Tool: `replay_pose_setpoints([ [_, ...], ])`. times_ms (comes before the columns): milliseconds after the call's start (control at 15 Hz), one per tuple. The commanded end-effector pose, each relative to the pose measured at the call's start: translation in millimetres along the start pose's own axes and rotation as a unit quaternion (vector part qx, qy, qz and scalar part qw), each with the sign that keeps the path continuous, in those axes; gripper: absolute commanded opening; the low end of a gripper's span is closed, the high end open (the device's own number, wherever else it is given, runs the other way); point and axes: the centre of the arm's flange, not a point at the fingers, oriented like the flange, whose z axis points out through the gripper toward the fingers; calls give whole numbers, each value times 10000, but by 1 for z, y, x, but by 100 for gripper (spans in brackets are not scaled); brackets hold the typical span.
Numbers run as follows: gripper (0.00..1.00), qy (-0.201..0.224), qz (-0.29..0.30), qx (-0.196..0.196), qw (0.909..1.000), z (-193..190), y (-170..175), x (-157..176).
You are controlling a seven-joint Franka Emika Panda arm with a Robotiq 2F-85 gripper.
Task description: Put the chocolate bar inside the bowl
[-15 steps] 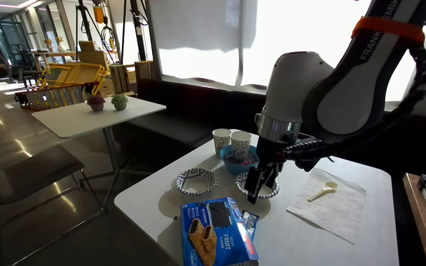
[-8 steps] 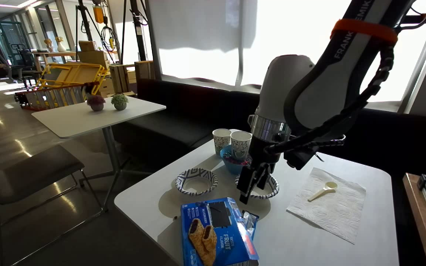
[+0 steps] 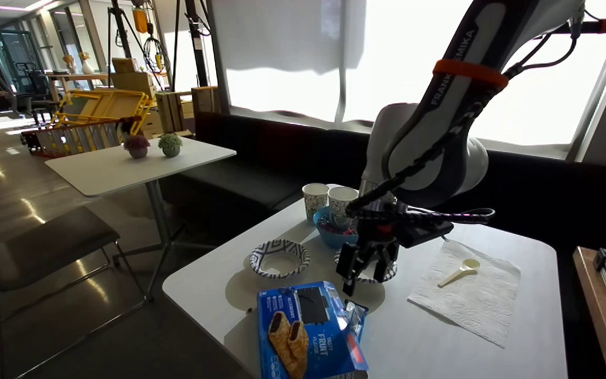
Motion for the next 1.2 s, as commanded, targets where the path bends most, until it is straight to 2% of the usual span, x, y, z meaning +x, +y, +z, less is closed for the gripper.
replay_pose_setpoints([
  [0,100,10,969,-60,9953,12,2,2],
  [267,100,107,1549,37,9879,10,-4,-5],
  [600,100,57,2406,-197,9704,14,-9,-10],
  [667,100,92,2349,-250,9717,14,-7,-10],
  [733,100,71,2178,-139,9759,11,-3,-8],
  [1133,100,140,2303,-158,9729,12,-1,-5],
])
